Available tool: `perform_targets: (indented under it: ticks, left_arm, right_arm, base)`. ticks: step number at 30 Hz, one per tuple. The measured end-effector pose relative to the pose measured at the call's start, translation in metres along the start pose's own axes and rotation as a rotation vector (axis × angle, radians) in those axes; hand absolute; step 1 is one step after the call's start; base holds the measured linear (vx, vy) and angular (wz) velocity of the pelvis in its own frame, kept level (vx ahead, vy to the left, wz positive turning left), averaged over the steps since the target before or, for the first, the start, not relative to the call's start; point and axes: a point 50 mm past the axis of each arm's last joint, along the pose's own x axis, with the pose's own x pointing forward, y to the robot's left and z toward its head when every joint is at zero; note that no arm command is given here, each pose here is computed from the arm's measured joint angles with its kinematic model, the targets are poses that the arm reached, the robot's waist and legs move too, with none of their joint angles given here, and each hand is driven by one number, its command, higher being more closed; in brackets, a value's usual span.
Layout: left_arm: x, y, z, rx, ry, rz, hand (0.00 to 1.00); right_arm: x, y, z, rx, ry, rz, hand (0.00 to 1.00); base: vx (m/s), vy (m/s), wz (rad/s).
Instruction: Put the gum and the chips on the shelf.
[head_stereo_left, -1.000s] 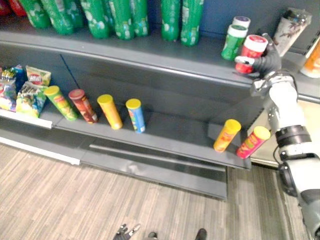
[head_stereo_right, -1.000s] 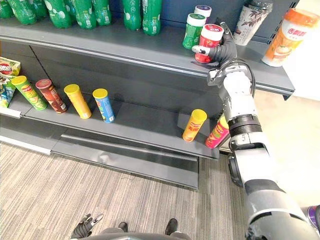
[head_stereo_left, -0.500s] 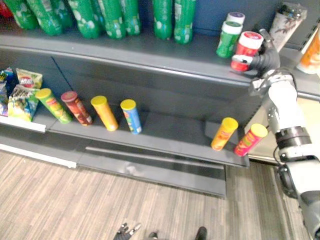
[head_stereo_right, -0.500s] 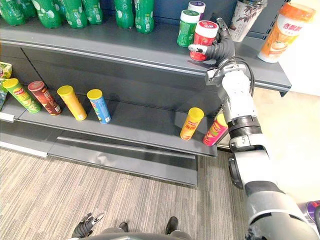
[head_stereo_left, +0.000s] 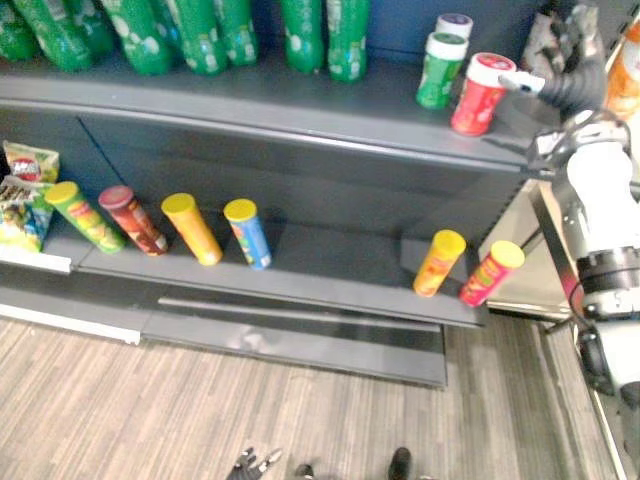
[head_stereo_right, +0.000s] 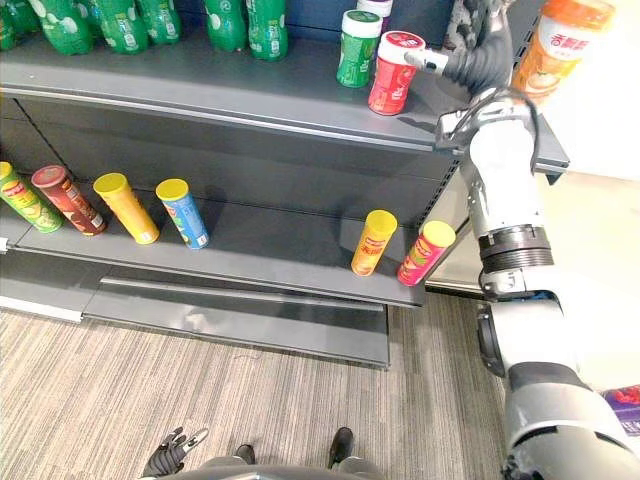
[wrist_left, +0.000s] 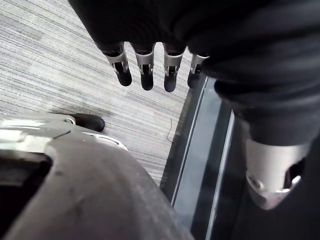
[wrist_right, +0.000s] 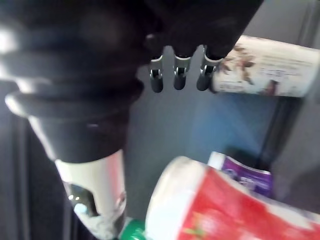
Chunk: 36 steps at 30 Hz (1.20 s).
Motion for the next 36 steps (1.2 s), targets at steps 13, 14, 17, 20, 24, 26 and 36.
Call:
perform_targets:
  ticks: [13, 14, 17, 20, 24, 26, 36]
  left_arm:
    - [-0.004, 0.008, -0.014, -0.018, 0.038, 0.037, 0.0]
    - [-0.004, 0.008, -0.015, -0.019, 0.043, 0.039, 0.0]
    - [-0.005, 0.009, -0.018, -0.024, 0.055, 0.052, 0.0]
    - [-0.006, 0.01, -0.022, -0.024, 0.06, 0.06, 0.0]
    - [-0.007, 0.01, -0.023, -0.025, 0.062, 0.084, 0.0]
    - [-0.007, 0.009, -0.023, -0.018, 0.061, 0.085, 0.0]
    - [-0.006, 0.001, -0.023, 0.034, 0.062, 0.042, 0.0]
  right_arm:
    - [-0.056, 0.026, 0.048, 0.127, -0.248, 0.219, 0.0]
    - [-0.062, 0.026, 0.045, 0.14, -0.236, 0.227, 0.0]
    - [-0.101, 0.03, 0.022, 0.23, -0.116, 0.272, 0.0]
    - [-0.149, 0.043, -0.008, 0.341, 0.065, 0.333, 0.0]
    - [-0.216, 0.067, -0.037, 0.507, 0.317, 0.492, 0.0]
    - [-0.245, 0.076, -0.045, 0.588, 0.426, 0.55, 0.0]
    - [-0.358, 0.099, -0.11, 0.736, 0.936, 0.466, 0.0]
  base:
    - [0.0, -0.016, -0.13]
    - [0.01, 0.002, -0.13]
    - [0.01, 0.006, -0.22]
    - [0.01, -0.001, -0.14]
    - [-0.01, -0.001, -0.19]
    - [0.0, -0.001, -0.03]
    - [-0.01, -0.004, -0.01]
